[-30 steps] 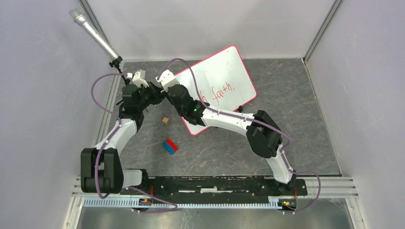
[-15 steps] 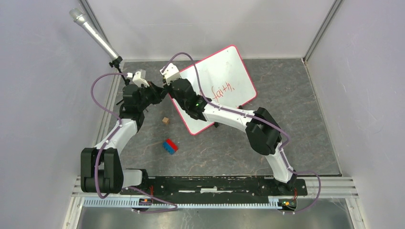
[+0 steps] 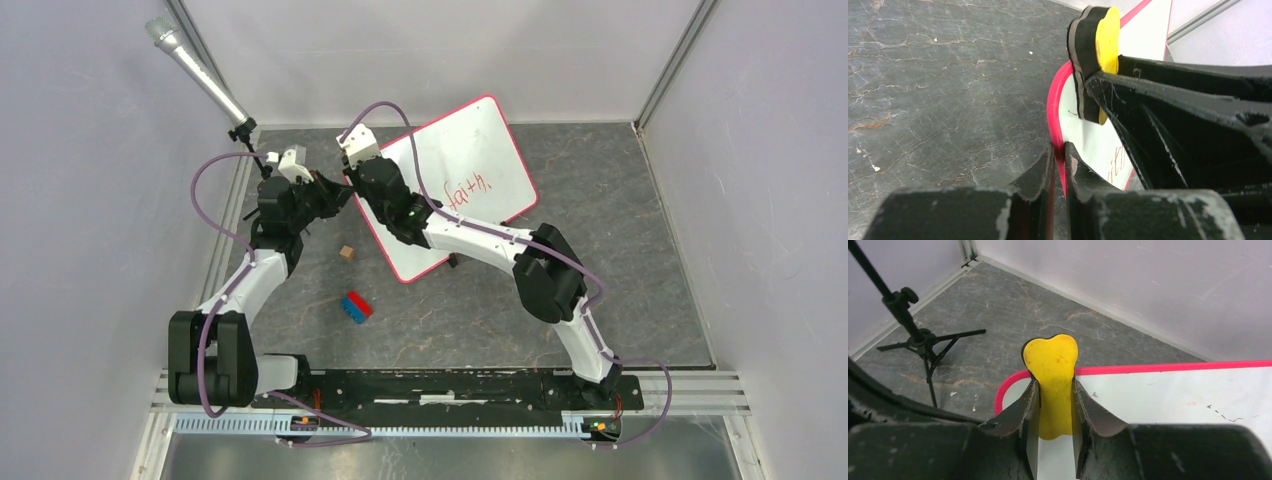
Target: Erase the whiteboard
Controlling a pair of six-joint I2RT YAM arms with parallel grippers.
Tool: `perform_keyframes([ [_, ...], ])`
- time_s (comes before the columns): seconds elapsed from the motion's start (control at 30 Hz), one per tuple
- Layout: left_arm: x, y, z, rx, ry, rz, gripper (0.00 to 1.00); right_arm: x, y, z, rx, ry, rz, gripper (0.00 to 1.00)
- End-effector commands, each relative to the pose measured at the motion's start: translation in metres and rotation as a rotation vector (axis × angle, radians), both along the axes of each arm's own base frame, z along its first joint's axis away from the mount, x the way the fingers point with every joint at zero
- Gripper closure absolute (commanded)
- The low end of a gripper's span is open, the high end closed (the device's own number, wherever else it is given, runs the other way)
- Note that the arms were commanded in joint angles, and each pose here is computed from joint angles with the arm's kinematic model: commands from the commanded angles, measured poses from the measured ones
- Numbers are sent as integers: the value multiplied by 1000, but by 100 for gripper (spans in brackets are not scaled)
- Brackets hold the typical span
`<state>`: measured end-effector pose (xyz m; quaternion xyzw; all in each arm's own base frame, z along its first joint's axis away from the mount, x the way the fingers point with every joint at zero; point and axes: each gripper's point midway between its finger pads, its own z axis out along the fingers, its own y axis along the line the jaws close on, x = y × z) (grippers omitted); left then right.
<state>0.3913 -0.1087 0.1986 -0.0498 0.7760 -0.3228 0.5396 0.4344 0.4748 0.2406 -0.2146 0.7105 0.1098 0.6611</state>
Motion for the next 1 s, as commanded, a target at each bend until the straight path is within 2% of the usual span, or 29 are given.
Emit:
perform_keyframes([
  [0.0, -16, -33, 48, 0, -157, -164, 98, 29, -30, -10, -54, 4, -142, 78],
  [0.37, -15, -32, 49, 7, -156, -160, 98, 29, -56, -33, -79, 71, -204, 78],
  [0.5, -14, -31, 47, 10, -145, -155, 98, 32, -87, -47, -81, 113, -229, 78],
  [0.7, -10, -30, 39, 13, -100, -149, 98, 44, -126, -64, -52, 161, -144, 77],
  [0.97, -8, -28, 38, 27, -98, -137, 98, 66, -192, -85, -75, 229, -197, 77],
])
